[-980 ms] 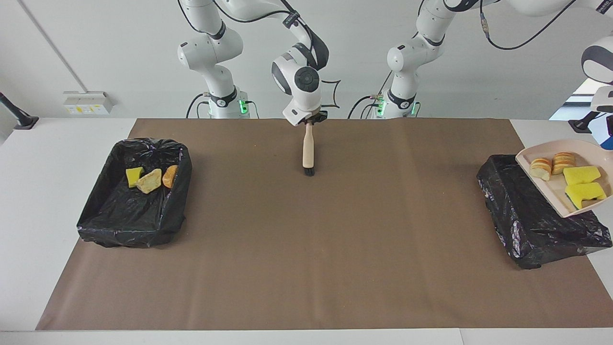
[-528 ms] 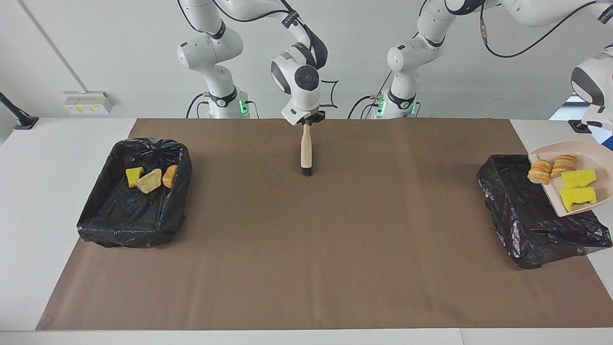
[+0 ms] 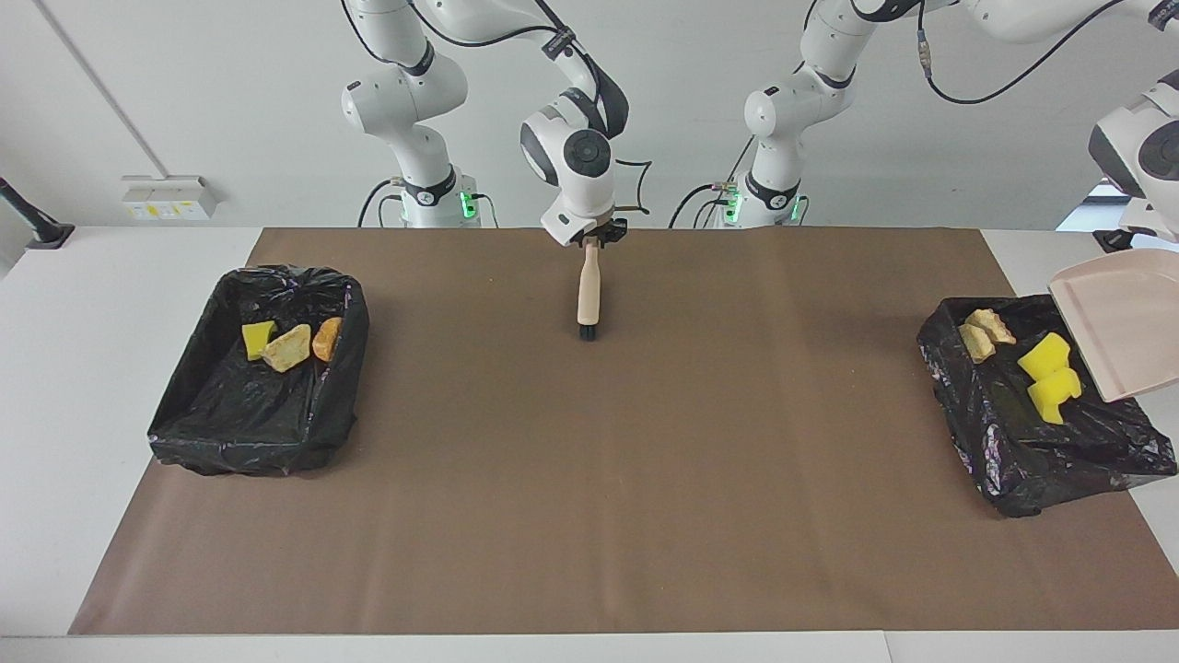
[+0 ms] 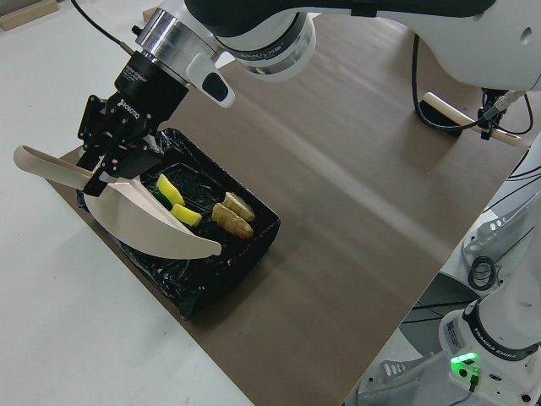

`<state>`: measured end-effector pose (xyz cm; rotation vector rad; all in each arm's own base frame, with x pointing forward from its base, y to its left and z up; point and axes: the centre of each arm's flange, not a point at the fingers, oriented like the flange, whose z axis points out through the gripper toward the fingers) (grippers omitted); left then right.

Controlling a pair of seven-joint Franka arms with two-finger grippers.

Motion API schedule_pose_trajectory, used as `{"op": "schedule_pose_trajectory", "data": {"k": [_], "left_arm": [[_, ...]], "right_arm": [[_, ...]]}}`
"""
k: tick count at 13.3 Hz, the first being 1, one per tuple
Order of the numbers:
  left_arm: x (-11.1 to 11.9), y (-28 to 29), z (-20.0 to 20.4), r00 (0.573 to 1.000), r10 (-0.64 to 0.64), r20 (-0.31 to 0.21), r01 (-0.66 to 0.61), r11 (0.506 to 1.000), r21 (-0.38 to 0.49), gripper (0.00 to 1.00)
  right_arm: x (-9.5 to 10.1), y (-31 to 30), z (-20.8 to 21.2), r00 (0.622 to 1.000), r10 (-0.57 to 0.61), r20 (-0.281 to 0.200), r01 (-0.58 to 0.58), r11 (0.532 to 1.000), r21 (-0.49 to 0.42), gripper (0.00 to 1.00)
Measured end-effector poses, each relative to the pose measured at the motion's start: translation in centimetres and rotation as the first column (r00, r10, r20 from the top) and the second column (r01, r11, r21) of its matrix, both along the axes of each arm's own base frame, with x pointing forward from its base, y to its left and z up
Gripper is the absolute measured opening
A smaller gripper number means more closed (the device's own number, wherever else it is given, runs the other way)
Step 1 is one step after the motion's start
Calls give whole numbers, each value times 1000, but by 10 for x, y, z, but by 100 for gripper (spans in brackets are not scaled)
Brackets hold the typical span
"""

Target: Sweep and dump trash in bin

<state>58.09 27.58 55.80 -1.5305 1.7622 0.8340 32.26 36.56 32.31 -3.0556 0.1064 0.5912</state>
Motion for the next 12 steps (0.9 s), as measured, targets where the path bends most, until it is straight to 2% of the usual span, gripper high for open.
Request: {"op": "schedule_pose_trajectory", "data": {"k": [3,4,6,8,10,12], "left_arm": [[-12,-19,34,999,27,36,-27,1000,1,32],[-11,-36,39,998,45,51,-44,999,-26,32],[-4,-84,35,992,105,71,-97,989,-109,32],[0,-134,23,978,191,80,-171,963,-209,32],[2,-182,11,960,267,81,-231,923,-308,32],[2,-238,-8,930,358,87,-298,869,-395,32]], "right_arm": [[6,5,13,1000,-3,25,2,1000,22,93],[11,5,22,999,-9,41,8,999,34,100],[31,-3,45,995,-42,89,37,998,60,100],[66,-27,71,985,-89,146,81,995,65,100],[95,-59,93,976,-102,194,98,995,30,100],[114,-84,120,966,-110,232,113,994,3,100]]}}
